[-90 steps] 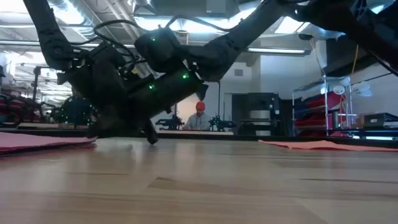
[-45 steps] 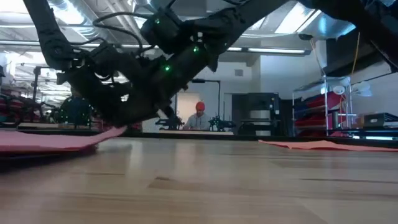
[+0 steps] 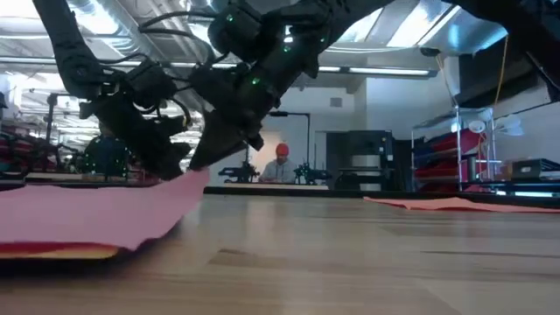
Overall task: Organize paper
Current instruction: Move the pink paper from bottom left to the top middle table
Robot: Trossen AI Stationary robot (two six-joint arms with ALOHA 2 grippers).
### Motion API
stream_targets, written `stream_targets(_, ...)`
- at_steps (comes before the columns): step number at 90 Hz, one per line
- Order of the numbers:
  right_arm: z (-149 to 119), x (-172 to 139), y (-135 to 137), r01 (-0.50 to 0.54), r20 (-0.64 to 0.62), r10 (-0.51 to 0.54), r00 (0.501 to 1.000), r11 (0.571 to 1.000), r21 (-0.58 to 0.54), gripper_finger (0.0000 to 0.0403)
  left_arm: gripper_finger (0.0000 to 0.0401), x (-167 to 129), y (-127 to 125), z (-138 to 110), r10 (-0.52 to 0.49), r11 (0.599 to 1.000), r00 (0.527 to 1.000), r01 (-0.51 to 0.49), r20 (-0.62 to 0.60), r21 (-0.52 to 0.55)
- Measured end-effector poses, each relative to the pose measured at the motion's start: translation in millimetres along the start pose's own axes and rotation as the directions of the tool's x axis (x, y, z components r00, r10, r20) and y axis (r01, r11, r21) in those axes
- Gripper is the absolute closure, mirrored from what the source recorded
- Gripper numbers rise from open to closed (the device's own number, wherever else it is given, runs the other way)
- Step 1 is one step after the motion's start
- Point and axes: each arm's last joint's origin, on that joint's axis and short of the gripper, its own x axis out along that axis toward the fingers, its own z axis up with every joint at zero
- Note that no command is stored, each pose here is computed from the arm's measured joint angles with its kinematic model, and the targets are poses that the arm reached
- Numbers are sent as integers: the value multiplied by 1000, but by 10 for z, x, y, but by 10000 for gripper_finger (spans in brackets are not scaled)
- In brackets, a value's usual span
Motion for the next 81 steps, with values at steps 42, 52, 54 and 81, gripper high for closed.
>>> stream_targets(42,-84,-4,-27,66,-81,-64,995,998,24,217,401,0,0,1,0,1000,1000,0,0,-3)
stream_targets(52,-106,12,-33,74,-93,-70,993,996,42,209,401,0,1,1,0,1000,1000,0,0,-3)
stream_targets(54,-109,17,-34,74,-94,-70,993,996,47,209,401,0,1,1,0,1000,1000,0,0,-3)
stream_targets(81,-107,19,-111,76,-98,-67,993,993,89,262,401,0,1,0,0,1000,1000,0,0,-4)
